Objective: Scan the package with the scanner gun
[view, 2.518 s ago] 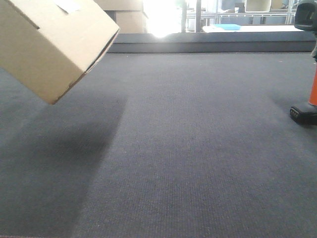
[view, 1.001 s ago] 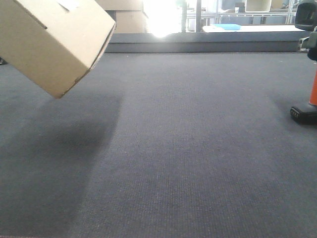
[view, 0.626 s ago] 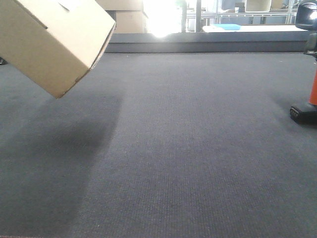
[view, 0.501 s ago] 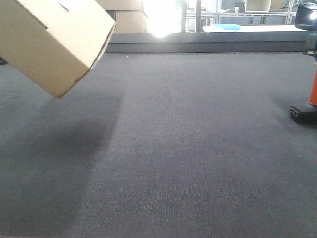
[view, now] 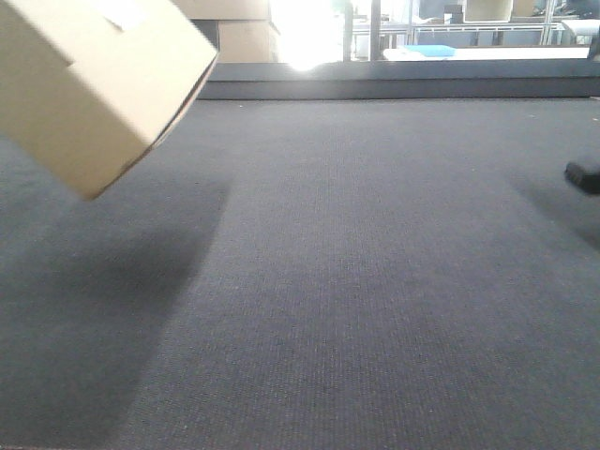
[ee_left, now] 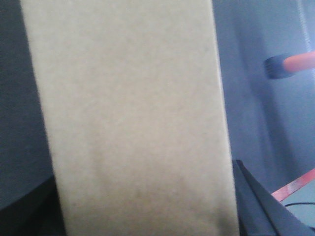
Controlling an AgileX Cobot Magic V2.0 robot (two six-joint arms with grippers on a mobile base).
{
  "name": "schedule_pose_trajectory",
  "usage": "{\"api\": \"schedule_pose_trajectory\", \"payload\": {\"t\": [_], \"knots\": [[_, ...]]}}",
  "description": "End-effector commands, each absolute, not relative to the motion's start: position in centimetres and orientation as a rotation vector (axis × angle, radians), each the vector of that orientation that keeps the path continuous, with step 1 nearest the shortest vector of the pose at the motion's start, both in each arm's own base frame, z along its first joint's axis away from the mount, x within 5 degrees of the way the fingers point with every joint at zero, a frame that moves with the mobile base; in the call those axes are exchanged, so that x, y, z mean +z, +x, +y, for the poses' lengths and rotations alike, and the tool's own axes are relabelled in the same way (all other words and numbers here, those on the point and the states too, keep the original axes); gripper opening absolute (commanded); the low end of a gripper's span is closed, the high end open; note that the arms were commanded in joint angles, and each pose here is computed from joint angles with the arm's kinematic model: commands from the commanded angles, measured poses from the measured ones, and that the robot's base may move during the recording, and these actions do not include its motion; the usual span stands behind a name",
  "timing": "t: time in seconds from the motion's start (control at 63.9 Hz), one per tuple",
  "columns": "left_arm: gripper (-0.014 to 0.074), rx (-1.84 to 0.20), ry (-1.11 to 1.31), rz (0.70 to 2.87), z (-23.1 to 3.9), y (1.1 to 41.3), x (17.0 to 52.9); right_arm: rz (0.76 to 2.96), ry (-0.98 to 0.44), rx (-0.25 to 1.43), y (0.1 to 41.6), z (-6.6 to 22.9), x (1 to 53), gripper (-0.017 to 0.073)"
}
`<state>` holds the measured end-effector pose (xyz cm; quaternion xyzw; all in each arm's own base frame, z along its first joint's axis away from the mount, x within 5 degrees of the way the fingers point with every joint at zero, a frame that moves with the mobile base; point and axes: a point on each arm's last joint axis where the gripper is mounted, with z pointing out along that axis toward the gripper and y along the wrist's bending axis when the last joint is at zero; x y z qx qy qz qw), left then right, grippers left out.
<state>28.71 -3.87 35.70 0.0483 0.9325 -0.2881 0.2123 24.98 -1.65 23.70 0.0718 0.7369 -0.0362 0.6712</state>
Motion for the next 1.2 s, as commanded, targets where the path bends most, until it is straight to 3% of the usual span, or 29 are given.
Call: {"api": "schedule_pose_trajectory", "payload": {"t": [0.0,0.156,0.344,0.563,1.189], "knots": [[-0.0111,-0.764,0.166,2.566,-3.7,28.5,36.9,1.626,0.054,-0.152,24.9,-1.4,26.7,-0.0155],[-0.0111,-0.674,0.197,2.529,-3.8,28.6,38.9,1.677,-0.102,-0.222,25.1,-1.0,30.1,-0.0155],[-0.0111,-0.543,0.182,2.560,-5.2,28.4,40.0,1.677,-0.185,-0.252,25.7,-0.8,32.8,-0.0155],[-0.0111,-0.565,0.216,2.572,-6.7,28.1,39.9,1.642,-0.201,-0.262,26.0,-0.7,34.3,-0.0155],[-0.0111,-0.614,0.205,2.589,-7.0,28.7,39.3,1.611,-0.257,-0.256,26.0,0.3,34.5,-0.0155]]}}
